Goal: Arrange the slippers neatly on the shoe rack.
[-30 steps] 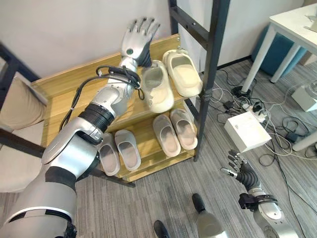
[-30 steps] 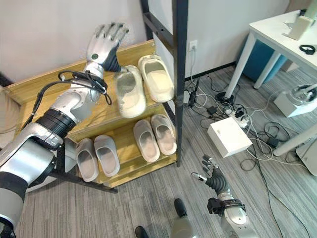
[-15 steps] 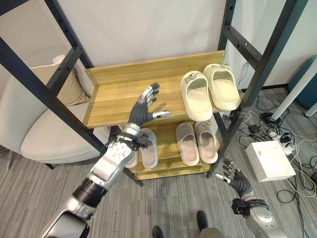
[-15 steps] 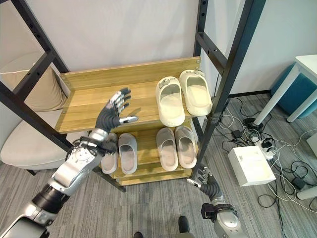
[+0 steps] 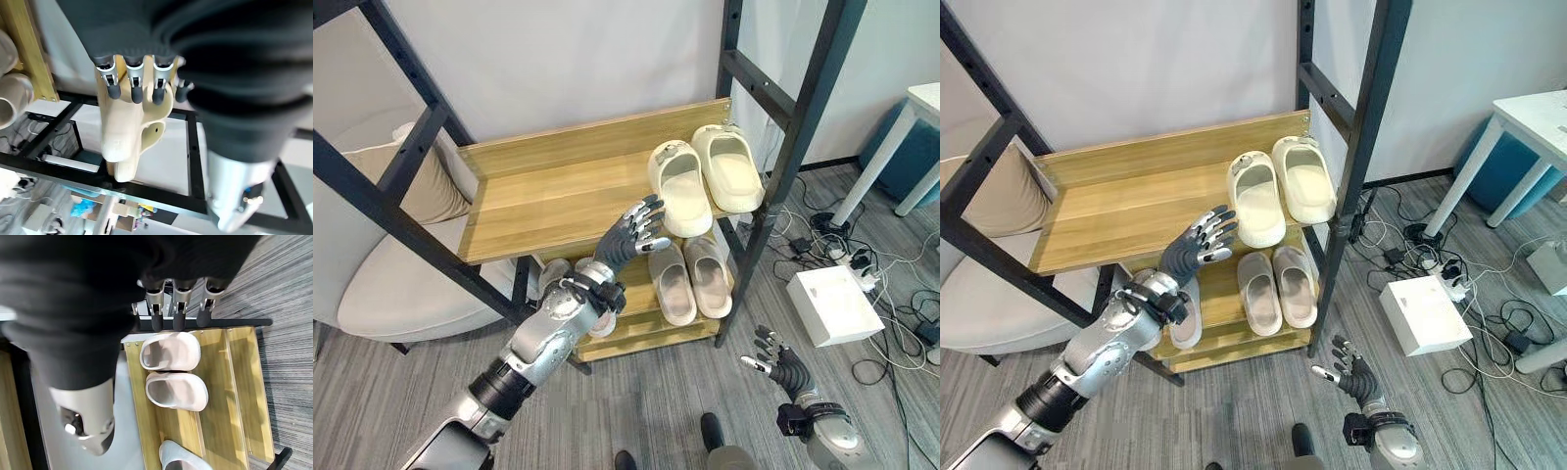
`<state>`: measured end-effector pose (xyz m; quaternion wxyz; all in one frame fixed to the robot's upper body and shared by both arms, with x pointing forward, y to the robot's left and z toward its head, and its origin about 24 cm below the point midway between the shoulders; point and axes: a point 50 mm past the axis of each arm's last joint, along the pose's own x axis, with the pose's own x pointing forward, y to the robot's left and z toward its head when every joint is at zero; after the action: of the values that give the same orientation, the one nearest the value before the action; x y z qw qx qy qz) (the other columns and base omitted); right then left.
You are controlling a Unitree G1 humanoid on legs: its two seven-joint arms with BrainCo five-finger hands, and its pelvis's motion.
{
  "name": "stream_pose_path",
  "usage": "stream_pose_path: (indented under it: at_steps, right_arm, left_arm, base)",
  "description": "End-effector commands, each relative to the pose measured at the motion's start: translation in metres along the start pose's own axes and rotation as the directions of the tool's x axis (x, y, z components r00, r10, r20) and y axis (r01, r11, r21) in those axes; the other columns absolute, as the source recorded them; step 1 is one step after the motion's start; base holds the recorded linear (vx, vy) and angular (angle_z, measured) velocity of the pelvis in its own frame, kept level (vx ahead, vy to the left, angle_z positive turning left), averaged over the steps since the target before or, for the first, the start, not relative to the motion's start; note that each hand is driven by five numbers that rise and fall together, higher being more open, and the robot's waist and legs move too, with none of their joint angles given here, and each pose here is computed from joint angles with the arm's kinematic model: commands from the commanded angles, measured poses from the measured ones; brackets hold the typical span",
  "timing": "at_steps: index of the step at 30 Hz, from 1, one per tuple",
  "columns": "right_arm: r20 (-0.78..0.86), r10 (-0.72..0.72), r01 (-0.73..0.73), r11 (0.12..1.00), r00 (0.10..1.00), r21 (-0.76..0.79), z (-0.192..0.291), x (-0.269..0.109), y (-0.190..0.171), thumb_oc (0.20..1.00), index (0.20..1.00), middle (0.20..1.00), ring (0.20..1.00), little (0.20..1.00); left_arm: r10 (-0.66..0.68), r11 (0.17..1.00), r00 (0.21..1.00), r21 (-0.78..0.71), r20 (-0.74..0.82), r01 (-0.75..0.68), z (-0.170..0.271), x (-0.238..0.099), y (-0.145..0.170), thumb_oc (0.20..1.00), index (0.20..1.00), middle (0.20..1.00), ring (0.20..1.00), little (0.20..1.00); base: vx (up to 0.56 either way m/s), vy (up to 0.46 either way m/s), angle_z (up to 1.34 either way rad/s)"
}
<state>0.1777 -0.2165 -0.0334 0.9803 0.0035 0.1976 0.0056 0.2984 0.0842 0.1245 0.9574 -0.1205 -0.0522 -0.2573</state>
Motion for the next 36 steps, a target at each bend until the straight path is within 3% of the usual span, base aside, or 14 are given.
stream_pose_path:
  at_steps: [1, 18, 30, 36]
  right_arm:
    - [0.110, 0.035, -0.033, 0.999, 0.993, -0.025, 0.024, 0.004, 0.003, 1.000, 1.000, 1.000, 1.000, 1.000]
    - [0.104, 0.043, -0.039, 0.998, 0.994, -0.041, 0.023, 0.008, 0.007, 1.000, 1.000, 1.000, 1.000, 1.000]
    - [0.105, 0.048, -0.043, 0.998, 0.993, -0.044, 0.022, 0.006, 0.007, 1.000, 1.000, 1.000, 1.000, 1.000]
    - [0.108, 0.059, -0.054, 0.997, 0.992, -0.049, 0.021, 0.005, 0.006, 1.000, 1.000, 1.000, 1.000, 1.000]
  left_arm:
    - [0.005, 0.994, 0.998, 0.106, 0.062, -0.011, 0.020, 0.016, 0.008, 1.000, 1.000, 1.000, 1.000, 1.000]
    - [0.189, 0.944, 0.982, 0.272, 0.016, -0.186, 0.015, 0.070, 0.022, 1.000, 1.000, 1.000, 1.000, 1.000]
    - [0.223, 0.894, 0.975, 0.397, 0.010, -0.208, 0.017, 0.089, 0.017, 1.000, 1.000, 1.000, 1.000, 1.000]
    - [0.275, 0.809, 0.955, 0.511, 0.112, -0.292, 0.049, 0.108, 0.019, 1.000, 1.000, 1.000, 1.000, 1.000]
  base:
    - [0.00, -0.014, -0.05]
    - [0.00, -0.003, -0.01]
    - [0.00, 0.000, 0.00]
    - [0.00, -0.003, -0.03]
